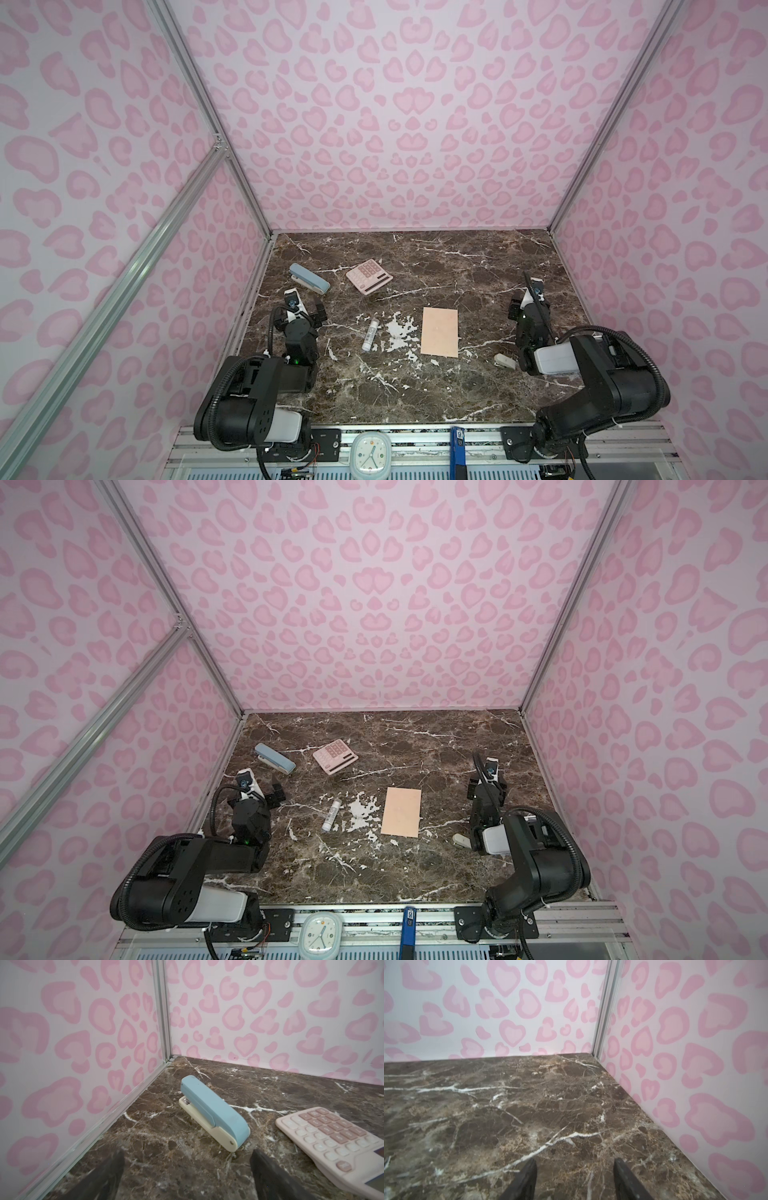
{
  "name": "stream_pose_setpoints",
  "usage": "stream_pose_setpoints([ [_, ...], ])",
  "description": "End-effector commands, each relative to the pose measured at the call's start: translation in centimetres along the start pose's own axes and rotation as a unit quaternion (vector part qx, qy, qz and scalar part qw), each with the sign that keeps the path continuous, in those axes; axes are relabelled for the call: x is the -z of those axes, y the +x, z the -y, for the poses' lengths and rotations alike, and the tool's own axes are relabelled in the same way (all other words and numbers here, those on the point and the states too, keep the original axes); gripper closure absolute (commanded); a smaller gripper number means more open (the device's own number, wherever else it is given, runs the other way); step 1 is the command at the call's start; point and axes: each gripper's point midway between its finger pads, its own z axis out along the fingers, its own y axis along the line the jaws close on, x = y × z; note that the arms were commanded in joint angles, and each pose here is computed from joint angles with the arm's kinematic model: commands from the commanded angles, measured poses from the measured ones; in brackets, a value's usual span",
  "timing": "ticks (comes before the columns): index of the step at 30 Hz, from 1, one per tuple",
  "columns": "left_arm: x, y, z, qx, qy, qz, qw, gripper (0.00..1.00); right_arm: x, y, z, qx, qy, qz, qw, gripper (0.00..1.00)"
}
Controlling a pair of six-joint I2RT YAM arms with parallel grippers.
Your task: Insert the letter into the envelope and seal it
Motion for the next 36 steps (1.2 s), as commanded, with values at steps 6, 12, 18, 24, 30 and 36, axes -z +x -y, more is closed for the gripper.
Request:
stream_pose_setpoints([
  [6,-1.9,0.2,0.9,-0.008,0.017,-0.027,0.999,0.02,-0.9,-0.2,-0.1,-0.009,-0.009,-0.021,1.000,0.00],
  [12,-2.8,0.5,0.5,0.009,0.023,-0.046,0.999,0.03,-1.0,-0.1,-0.1,-0.012,-0.012,-0.025,1.000,0.00],
  [18,-2.8,0.4,0.4,0.011,0.023,-0.044,0.999,0.03,-0.9,-0.2,-0.1,-0.012,-0.012,-0.024,1.000,0.00],
  [24,-2.7,0.4,0.4,0.011,0.023,-0.043,0.999,0.03,-0.9,-0.1,-0.1,-0.012,-0.013,-0.025,1.000,0.00],
  [30,-2.7,0.4,0.4,0.010,0.023,-0.042,0.999,0.03,-1.0,-0.1,-0.1,-0.012,-0.015,-0.027,0.999,0.00],
  [36,-2.7,0.4,0.4,0.011,0.023,-0.043,0.999,0.03,-1.0,-0.1,-0.1,-0.013,-0.015,-0.027,0.999,0.00],
])
